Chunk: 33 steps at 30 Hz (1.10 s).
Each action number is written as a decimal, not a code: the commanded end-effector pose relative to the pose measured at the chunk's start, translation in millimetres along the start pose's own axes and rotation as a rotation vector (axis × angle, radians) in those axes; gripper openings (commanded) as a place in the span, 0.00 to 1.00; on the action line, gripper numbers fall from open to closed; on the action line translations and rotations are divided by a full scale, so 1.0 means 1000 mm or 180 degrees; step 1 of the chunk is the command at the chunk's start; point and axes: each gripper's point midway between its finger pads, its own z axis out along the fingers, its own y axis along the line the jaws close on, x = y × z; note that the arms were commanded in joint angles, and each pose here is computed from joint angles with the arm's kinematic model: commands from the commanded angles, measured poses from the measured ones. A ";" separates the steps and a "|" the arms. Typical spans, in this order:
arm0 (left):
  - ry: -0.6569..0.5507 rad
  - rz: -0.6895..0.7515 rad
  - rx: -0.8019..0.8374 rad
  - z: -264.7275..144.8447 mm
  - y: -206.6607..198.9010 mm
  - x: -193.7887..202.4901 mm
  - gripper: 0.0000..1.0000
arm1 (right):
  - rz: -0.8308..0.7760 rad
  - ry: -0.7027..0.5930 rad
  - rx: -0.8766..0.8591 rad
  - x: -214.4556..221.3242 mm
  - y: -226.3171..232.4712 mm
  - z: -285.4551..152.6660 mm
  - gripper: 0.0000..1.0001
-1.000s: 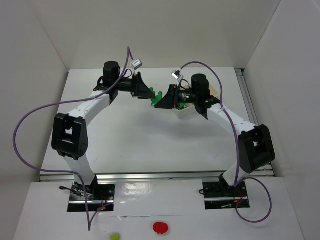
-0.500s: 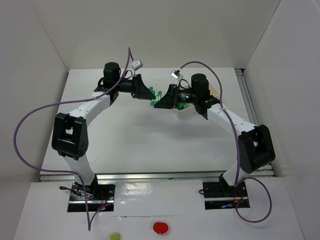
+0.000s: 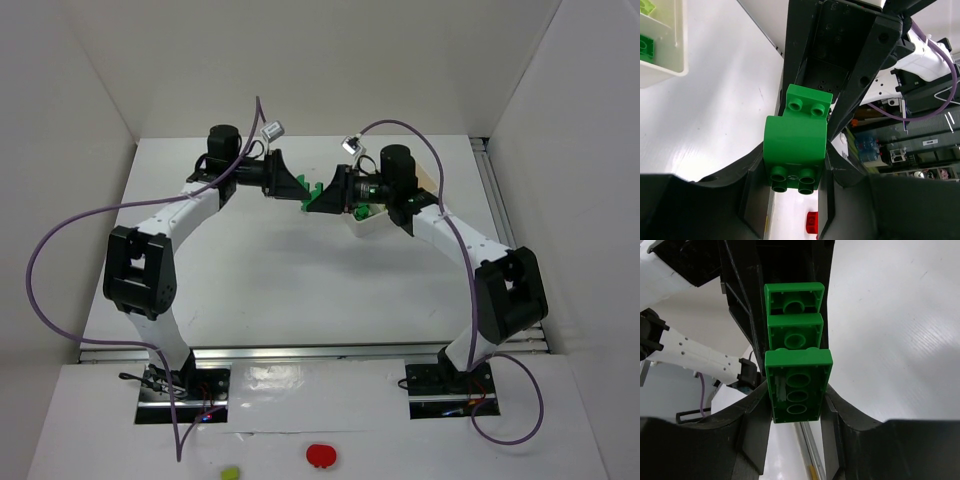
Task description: Sort the legos into containers by color
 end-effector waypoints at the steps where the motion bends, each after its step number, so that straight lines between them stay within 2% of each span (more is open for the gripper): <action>1: 0.0119 0.0185 0.0117 -0.001 -0.030 -0.001 0.26 | -0.0242 -0.0221 0.0099 -0.020 0.001 0.001 0.08; 3: 0.0110 0.0233 0.0124 0.000 -0.030 -0.002 0.30 | -0.0242 -0.0220 0.0099 -0.020 0.001 0.001 0.07; 9: 0.0067 0.0169 0.0123 -0.003 -0.026 -0.003 0.27 | -0.0219 -0.0222 0.0134 -0.020 0.002 -0.001 0.01; 12: 0.0040 0.0138 0.0104 -0.006 -0.025 -0.005 0.31 | -0.0197 -0.0206 0.0145 -0.017 -0.001 -0.001 0.01; 14: 0.0006 0.0110 0.0090 -0.010 -0.024 -0.008 0.45 | -0.0171 -0.0188 0.0158 -0.013 -0.003 -0.001 0.01; 15: 0.0011 0.0077 0.0086 -0.010 -0.022 -0.005 0.50 | -0.0150 -0.0172 0.0169 -0.010 -0.006 -0.001 0.01; 16: -0.0036 0.0074 0.0045 -0.013 -0.019 -0.009 0.50 | -0.0149 -0.0172 0.0169 -0.010 -0.006 -0.001 0.01; 17: -0.0027 0.0018 0.0037 -0.013 -0.015 -0.007 0.49 | -0.0149 -0.0172 0.0169 -0.010 -0.006 -0.001 0.01; 18: -0.0020 0.0009 0.0031 -0.013 -0.014 -0.006 0.40 | -0.0102 -0.0138 0.0192 -0.005 -0.009 -0.001 0.01; 19: -0.0027 -0.0052 -0.0014 -0.012 -0.007 -0.005 0.14 | -0.0135 -0.0137 0.0193 -0.005 -0.010 -0.001 0.01; 20: -0.0025 -0.0118 -0.0102 -0.012 0.000 -0.001 0.04 | -0.0135 -0.0137 0.0193 -0.005 -0.010 -0.001 0.01; 21: -0.0001 -0.0169 -0.0120 -0.012 0.006 0.003 0.00 | -0.0099 -0.0111 0.0211 0.001 -0.013 -0.001 0.01; 33: 0.0062 -0.0513 -0.0503 -0.012 0.057 0.034 0.00 | 0.0023 0.0075 0.0412 0.030 -0.038 -0.003 0.01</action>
